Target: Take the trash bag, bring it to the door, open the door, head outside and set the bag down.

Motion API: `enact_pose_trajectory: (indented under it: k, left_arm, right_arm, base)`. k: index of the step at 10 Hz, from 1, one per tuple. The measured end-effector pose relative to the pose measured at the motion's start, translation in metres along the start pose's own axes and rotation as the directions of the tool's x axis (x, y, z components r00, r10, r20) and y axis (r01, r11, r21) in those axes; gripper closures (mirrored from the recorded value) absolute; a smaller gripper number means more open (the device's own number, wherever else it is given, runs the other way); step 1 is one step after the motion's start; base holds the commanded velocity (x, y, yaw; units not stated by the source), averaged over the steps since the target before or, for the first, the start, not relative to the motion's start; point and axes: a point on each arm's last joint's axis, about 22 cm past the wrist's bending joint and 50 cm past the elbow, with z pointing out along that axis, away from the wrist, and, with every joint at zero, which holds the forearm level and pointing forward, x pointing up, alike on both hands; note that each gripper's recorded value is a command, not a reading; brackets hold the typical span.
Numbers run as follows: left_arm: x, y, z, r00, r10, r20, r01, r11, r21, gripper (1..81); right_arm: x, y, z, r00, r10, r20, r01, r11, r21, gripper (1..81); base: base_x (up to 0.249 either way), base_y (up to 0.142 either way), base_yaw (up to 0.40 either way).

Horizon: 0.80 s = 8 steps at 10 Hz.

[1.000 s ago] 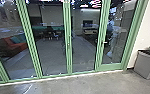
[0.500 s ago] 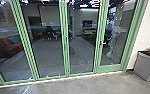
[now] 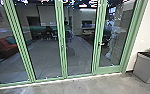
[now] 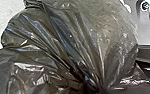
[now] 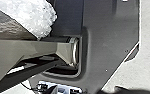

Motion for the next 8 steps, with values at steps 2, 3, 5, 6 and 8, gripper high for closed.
enact_pose_trajectory:
  k: [2, 3, 5, 6, 8]
  left_arm:
    - [0.0000, 0.0000, 0.0000, 1.0000, 0.000, 0.000, 0.000, 1.0000, 0.000, 81.1]
    - [0.0000, 0.0000, 0.0000, 1.0000, 0.000, 0.000, 0.000, 1.0000, 0.000, 81.1]
    - [0.0000, -0.0003, -0.0001, 1.0000, 0.001, 0.000, -0.001, 1.0000, 0.000, 81.1]
    - [0.0000, 0.0000, 0.0000, 1.0000, 0.001, 0.000, -0.001, 1.0000, 0.000, 81.1]
    - [0.0000, -0.0003, -0.0001, 1.0000, 0.001, 0.000, -0.001, 1.0000, 0.000, 81.1]
  right_arm:
    - [0.0001, 0.0000, 0.0000, 1.0000, -0.001, 0.000, 0.001, 1.0000, 0.000, 1.0]
    - [-0.0005, 0.0000, 0.0000, 1.0000, -0.001, 0.001, 0.001, 1.0000, 0.000, 1.0]
    - [0.0000, 0.0000, 0.0000, 1.0000, -0.002, 0.000, 0.002, 1.0000, 0.000, 1.0]
    - [-0.0004, 0.0000, 0.0000, 1.0000, -0.002, 0.000, 0.002, 1.0000, 0.000, 1.0]
    - [0.0000, 0.0000, 0.0000, 1.0000, -0.002, 0.000, 0.002, 1.0000, 0.000, 1.0]
  base:
    - [0.149, -0.110, 0.000]
    - [0.149, -0.100, 0.000]
    - [0.149, -0.100, 0.000]
    - [0.149, -0.100, 0.000]
    - [0.149, -0.100, 0.000]
